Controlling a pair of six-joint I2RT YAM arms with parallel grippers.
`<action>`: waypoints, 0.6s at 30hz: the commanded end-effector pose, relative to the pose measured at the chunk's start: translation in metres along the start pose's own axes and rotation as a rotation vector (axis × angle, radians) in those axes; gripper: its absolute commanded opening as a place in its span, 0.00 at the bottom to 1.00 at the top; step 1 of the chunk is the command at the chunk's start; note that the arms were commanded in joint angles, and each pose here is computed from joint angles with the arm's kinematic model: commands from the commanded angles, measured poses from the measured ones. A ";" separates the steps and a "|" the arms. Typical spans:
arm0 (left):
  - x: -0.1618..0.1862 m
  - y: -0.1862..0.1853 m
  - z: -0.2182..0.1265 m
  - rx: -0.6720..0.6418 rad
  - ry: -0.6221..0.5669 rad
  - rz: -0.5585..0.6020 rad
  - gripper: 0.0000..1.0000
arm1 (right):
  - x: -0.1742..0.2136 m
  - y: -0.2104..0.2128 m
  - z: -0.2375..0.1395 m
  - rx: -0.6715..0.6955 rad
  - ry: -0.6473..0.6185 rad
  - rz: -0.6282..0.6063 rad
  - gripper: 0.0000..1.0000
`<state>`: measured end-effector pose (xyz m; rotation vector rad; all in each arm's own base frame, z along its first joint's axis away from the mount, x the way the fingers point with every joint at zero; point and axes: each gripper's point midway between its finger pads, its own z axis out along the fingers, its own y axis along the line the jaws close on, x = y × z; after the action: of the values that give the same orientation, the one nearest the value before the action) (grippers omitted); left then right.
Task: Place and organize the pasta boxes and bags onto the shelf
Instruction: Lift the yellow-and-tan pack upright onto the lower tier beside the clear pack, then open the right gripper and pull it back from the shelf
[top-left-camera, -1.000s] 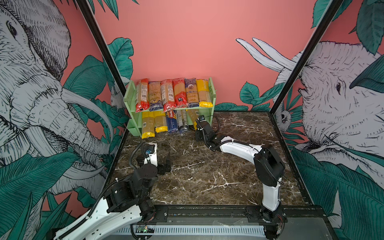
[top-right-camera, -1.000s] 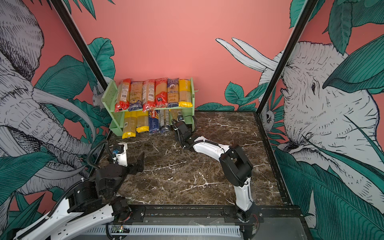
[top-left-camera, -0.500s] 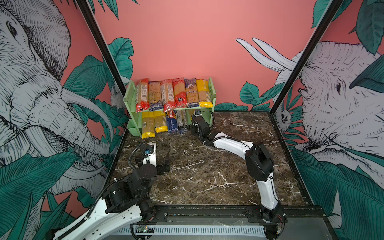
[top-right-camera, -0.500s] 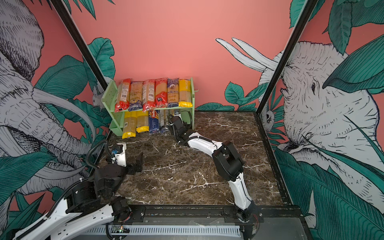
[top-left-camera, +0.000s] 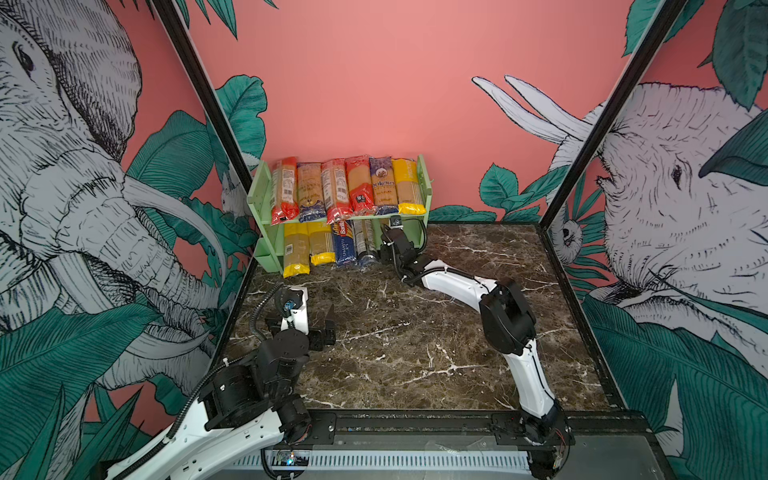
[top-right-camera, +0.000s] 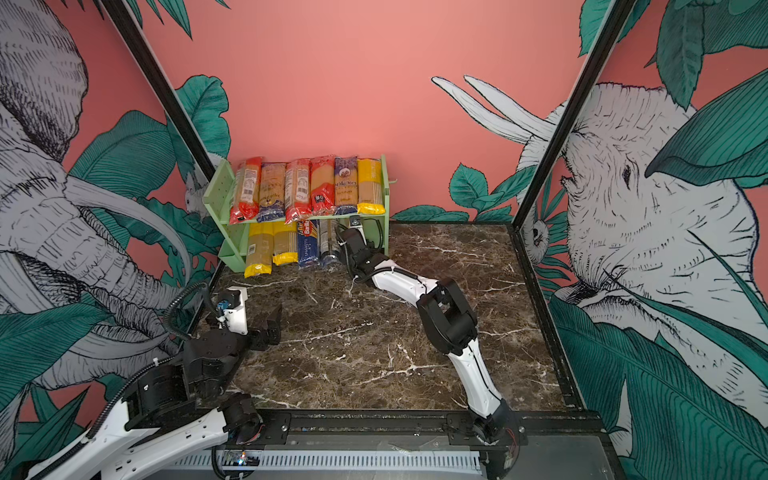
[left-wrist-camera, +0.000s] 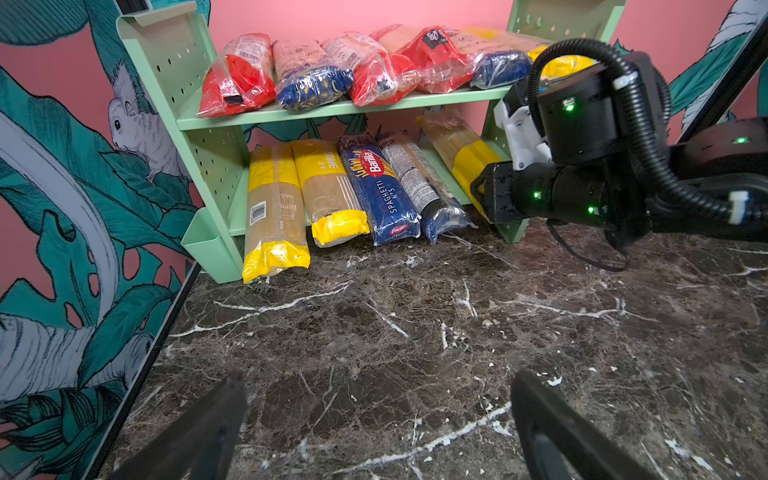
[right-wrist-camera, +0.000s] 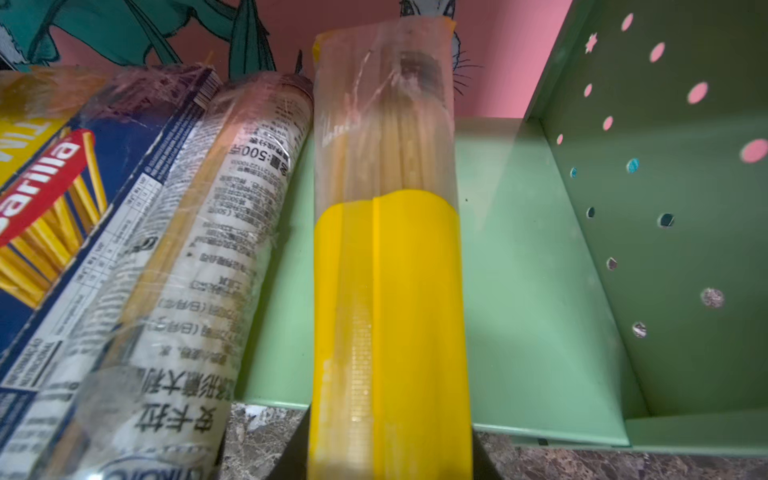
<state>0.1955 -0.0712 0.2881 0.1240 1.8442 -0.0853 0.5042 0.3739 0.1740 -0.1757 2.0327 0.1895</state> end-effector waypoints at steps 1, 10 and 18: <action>-0.006 0.008 -0.005 -0.020 -0.014 -0.017 0.99 | -0.084 -0.003 -0.012 -0.040 -0.222 0.146 0.40; -0.006 0.006 -0.005 -0.009 -0.013 -0.027 1.00 | -0.075 -0.012 -0.023 -0.031 -0.211 0.140 0.70; -0.009 0.005 -0.007 0.008 -0.018 -0.049 0.99 | -0.077 -0.021 -0.044 -0.034 -0.221 0.145 0.99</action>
<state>0.1944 -0.0698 0.2881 0.1173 1.8446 -0.0928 0.4984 0.3602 0.1863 -0.1291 1.9954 0.2442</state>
